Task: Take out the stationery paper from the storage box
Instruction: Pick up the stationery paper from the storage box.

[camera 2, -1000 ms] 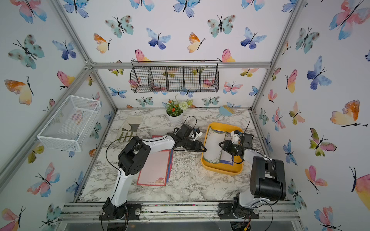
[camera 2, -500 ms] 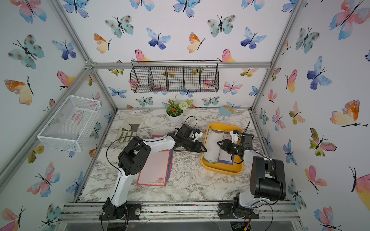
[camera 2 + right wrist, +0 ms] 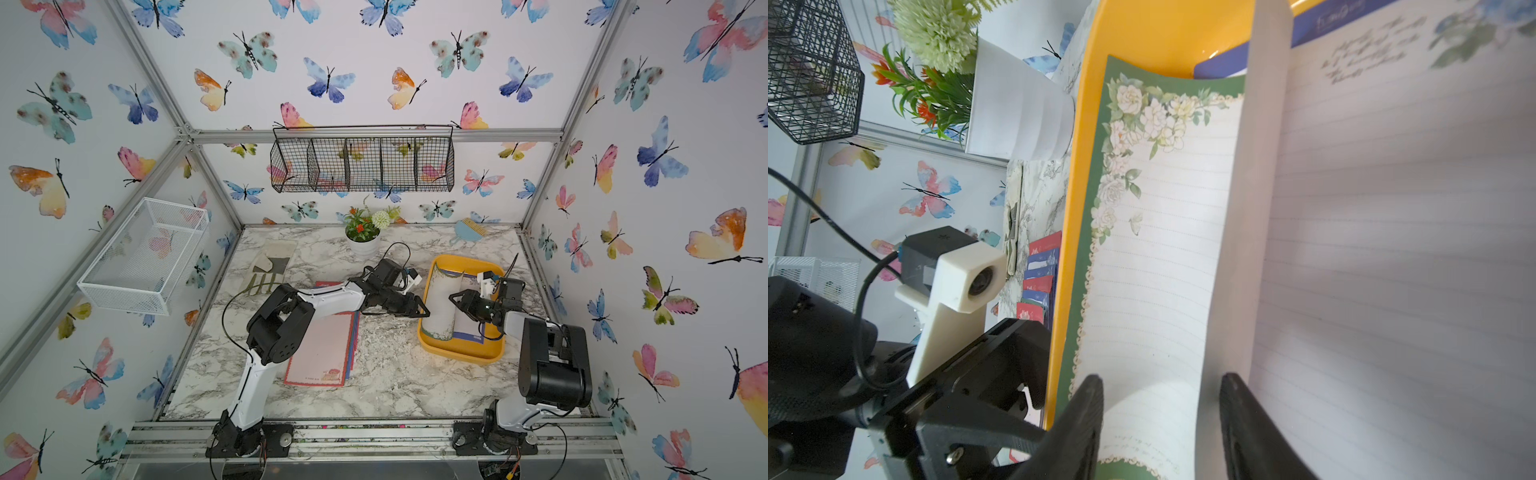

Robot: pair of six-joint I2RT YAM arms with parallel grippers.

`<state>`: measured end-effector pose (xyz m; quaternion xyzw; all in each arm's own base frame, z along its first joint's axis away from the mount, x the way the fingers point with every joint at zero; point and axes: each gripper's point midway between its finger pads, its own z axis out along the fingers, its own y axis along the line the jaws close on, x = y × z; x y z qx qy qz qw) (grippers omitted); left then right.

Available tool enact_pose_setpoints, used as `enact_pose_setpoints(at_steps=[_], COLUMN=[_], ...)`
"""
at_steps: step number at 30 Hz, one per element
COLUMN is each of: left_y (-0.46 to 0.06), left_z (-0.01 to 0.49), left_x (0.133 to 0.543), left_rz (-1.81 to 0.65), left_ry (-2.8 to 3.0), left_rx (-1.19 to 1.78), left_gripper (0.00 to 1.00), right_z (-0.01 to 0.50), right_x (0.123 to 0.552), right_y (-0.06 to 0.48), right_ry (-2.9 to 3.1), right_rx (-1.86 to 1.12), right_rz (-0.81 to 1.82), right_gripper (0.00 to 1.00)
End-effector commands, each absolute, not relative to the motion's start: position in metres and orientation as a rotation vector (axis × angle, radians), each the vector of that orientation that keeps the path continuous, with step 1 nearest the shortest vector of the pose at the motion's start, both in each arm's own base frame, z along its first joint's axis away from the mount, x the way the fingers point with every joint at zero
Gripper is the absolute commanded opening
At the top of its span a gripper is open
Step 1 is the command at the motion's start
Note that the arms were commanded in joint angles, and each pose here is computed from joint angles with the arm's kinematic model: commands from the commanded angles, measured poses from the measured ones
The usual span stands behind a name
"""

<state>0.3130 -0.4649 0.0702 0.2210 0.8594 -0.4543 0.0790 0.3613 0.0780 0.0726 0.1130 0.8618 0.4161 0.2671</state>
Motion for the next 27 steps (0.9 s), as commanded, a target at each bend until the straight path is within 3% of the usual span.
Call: enact_pose_setpoints(at_steps=[1, 13, 27], left_y=[-0.469, -0.470, -0.469], left_z=[0.064, 0.062, 0.074], left_x=[0.310, 0.309, 0.312], left_rz=[-1.382, -1.385, -1.367], left_ry=[2.588, 2.593, 2.556], left_rx=[0.675, 0.675, 0.690], left_gripper=[0.52, 0.52, 0.57], right_z=[0.064, 0.036, 0.035], right_x=[0.360, 0.361, 0.361], right_y=[0.076, 0.067, 0.053], right_ry=[2.348, 2.438, 2.495], right_rx=[0.331, 0.415, 0.427], right_rz=[1.118, 1.054, 0.901], right_gripper=[0.49, 0.44, 0.18])
